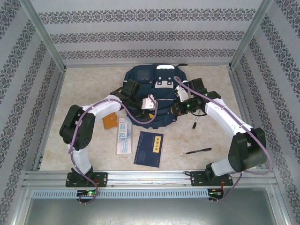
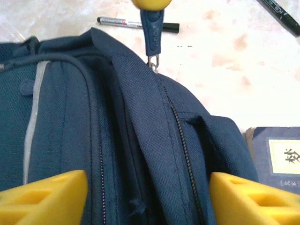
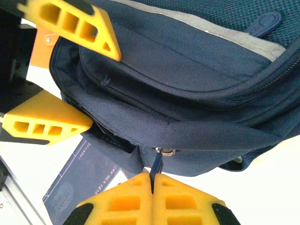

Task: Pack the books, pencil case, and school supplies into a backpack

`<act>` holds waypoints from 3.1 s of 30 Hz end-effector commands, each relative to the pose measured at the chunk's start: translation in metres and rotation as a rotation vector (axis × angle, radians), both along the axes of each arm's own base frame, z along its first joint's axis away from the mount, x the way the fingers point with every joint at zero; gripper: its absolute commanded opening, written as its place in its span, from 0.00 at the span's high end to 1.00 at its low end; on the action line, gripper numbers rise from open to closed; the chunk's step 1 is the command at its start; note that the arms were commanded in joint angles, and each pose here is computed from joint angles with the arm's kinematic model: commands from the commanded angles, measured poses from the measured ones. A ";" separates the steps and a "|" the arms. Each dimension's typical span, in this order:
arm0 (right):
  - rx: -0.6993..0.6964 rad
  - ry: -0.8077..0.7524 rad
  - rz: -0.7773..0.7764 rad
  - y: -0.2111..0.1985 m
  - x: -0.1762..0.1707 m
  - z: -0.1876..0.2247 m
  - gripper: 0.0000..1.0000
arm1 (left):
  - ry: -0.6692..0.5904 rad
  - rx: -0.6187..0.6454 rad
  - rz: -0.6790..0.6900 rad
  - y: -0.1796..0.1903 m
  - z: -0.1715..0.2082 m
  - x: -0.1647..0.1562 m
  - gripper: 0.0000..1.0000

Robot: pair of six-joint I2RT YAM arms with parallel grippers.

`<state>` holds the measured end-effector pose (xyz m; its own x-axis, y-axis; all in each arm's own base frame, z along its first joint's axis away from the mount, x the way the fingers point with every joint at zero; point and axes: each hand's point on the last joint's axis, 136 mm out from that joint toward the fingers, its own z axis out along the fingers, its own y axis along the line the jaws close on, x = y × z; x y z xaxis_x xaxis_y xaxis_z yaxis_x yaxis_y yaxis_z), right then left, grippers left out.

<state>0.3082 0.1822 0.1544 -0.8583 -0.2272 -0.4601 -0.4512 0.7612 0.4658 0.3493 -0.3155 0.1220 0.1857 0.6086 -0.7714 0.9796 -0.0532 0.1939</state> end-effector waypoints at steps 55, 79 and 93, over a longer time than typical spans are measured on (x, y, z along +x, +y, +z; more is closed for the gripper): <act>0.163 -0.175 0.197 -0.021 0.046 -0.069 0.51 | -0.272 -0.023 -0.042 0.004 0.081 0.008 1.00; 0.184 -0.152 0.204 -0.021 0.051 -0.070 0.43 | -0.273 -0.036 -0.074 0.003 0.084 0.005 1.00; 0.031 -0.194 0.133 -0.052 0.057 -0.080 1.00 | -0.290 -0.009 -0.055 0.010 0.085 0.009 1.00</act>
<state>0.3600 0.1459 0.0736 -0.7375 -0.2985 -0.6058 -0.6295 0.6286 0.4566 0.3567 -0.3047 0.1741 0.3639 0.6317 -0.6845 0.9119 -0.0920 0.3999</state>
